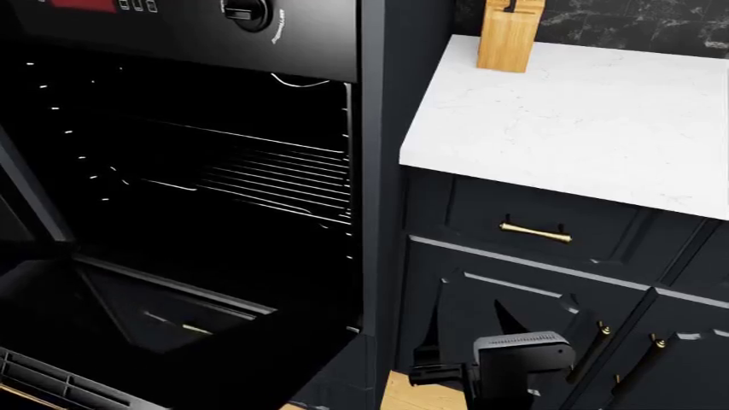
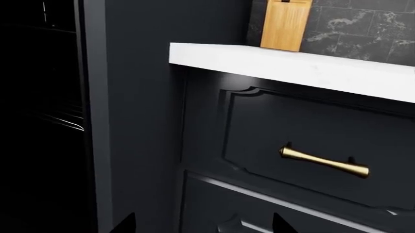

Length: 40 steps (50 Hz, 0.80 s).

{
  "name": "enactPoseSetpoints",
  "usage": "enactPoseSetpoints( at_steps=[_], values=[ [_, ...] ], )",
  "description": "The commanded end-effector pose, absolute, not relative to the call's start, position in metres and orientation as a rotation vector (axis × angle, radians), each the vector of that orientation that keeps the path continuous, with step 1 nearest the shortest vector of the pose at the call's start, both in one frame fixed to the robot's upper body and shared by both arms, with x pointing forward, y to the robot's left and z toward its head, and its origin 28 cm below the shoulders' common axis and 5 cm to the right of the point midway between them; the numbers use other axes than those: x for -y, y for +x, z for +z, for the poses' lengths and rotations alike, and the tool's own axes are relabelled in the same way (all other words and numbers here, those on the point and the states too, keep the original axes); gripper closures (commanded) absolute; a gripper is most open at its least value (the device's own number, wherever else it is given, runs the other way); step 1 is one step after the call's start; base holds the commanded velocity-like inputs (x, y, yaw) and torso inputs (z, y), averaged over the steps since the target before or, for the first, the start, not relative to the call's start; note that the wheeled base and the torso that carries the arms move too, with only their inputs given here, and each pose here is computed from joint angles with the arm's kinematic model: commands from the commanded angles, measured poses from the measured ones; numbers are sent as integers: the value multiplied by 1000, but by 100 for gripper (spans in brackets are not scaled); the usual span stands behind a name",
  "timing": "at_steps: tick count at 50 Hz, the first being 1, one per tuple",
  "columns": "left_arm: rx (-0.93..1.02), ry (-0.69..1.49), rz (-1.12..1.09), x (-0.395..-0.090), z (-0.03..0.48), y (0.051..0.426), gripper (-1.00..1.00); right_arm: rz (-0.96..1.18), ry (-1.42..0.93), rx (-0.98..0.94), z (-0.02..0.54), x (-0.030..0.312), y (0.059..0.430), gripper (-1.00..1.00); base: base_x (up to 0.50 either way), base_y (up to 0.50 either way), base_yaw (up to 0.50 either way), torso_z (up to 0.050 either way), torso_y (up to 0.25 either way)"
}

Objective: Open the oven door

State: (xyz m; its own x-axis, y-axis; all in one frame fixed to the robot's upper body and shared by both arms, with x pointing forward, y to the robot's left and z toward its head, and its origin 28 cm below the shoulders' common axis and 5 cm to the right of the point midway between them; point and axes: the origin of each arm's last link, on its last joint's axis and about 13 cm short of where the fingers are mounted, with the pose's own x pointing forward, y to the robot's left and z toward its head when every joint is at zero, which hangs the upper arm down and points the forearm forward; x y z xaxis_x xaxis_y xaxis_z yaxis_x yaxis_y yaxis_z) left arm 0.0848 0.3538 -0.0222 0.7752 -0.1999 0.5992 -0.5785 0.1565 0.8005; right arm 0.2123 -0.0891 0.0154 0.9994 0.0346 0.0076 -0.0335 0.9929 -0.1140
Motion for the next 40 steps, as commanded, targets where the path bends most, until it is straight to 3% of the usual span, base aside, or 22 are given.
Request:
enactPoseSetpoints(
  at_steps=[1,40],
  values=[
    [791,1423,681,-390,-8,93,100,31,-114,8,15,90,212,-100,0,0,0,0,0],
    [766,1448,733,-401,-34,76,100,29,-117,10,15,89,212,-100,0,0,0,2,3]
  ],
)
